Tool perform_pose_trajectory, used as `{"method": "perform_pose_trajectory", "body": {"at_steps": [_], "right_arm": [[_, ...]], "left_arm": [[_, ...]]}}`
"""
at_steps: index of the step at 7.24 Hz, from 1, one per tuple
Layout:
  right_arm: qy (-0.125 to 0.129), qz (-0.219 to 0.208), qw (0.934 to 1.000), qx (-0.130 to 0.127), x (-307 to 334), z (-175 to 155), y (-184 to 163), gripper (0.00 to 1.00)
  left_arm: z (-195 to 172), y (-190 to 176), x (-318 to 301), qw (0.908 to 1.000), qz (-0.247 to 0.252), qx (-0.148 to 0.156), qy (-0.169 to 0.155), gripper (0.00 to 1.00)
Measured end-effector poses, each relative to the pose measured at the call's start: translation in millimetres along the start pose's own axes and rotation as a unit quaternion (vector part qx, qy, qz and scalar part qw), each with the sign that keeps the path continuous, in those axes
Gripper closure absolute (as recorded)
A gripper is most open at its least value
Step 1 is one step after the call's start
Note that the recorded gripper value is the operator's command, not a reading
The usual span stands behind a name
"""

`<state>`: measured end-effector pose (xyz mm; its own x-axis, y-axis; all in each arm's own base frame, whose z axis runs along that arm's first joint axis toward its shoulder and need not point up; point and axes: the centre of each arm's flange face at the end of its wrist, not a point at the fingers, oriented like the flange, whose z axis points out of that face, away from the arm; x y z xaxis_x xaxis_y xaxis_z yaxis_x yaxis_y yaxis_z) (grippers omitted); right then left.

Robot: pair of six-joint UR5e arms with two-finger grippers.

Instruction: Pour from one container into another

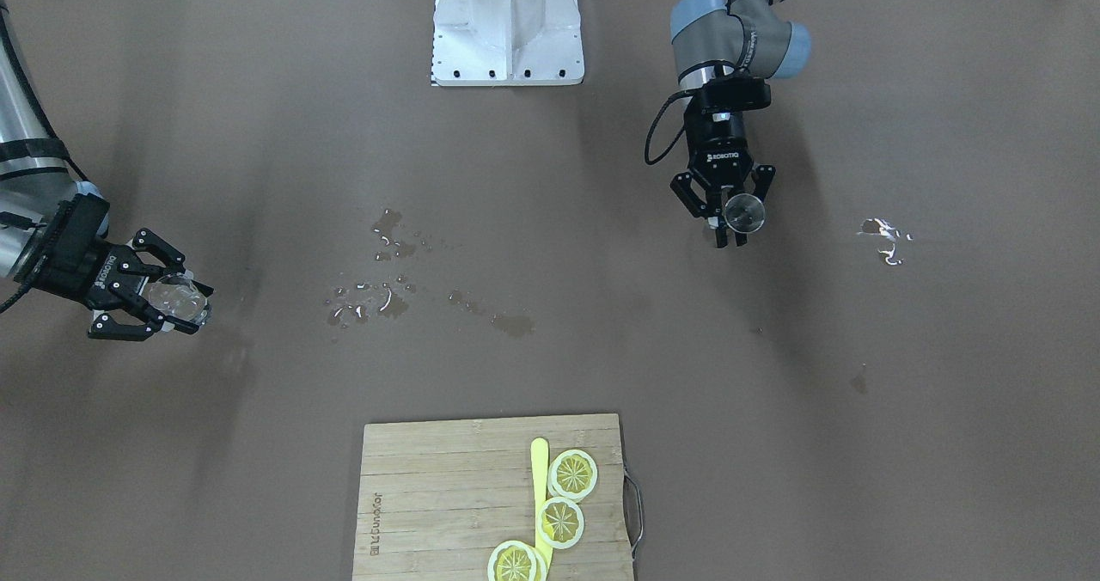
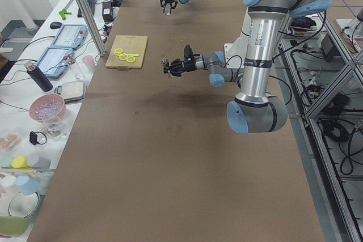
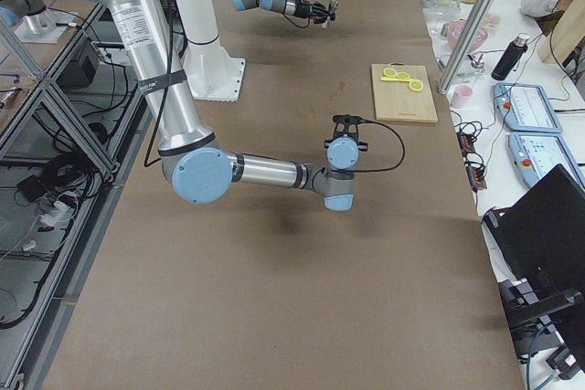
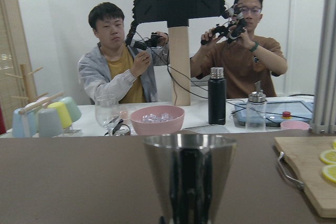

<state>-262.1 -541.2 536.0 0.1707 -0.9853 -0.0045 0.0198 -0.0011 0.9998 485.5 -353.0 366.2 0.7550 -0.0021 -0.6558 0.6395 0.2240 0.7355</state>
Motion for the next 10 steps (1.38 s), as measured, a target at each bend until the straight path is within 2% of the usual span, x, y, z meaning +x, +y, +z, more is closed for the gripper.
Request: {"method": "perform_pose_trajectory", "body": {"at_steps": [1, 3, 4, 6, 8, 10], "right_arm": [[0.004, -0.002, 1.0000, 0.002, 6, -2, -5, 1.00], [0.011, 0.001, 0.9999, 0.004, 13, -4, -12, 1.00], [0.018, 0.010, 0.9998, 0.005, 19, -7, -16, 1.00], [0.037, 0.028, 0.9989, 0.005, 31, -17, -26, 1.00], [0.054, 0.037, 0.9979, 0.001, 44, -30, -39, 1.00], [0.058, 0.034, 0.9978, -0.001, 46, -34, -39, 1.00]], "left_arm": [[-1, 9, 16, 0.9995, 0.012, 0.004, 0.031, 1.00], [-9, 11, 38, 0.9955, 0.008, -0.016, 0.093, 1.00], [-13, 0, 47, 0.9920, 0.007, -0.026, 0.123, 1.00], [-11, -28, 58, 0.9846, 0.050, -0.018, 0.166, 1.00], [0, -44, 64, 0.9743, 0.061, -0.031, 0.214, 1.00], [11, -57, 62, 0.9592, 0.060, -0.047, 0.272, 1.00]]}}
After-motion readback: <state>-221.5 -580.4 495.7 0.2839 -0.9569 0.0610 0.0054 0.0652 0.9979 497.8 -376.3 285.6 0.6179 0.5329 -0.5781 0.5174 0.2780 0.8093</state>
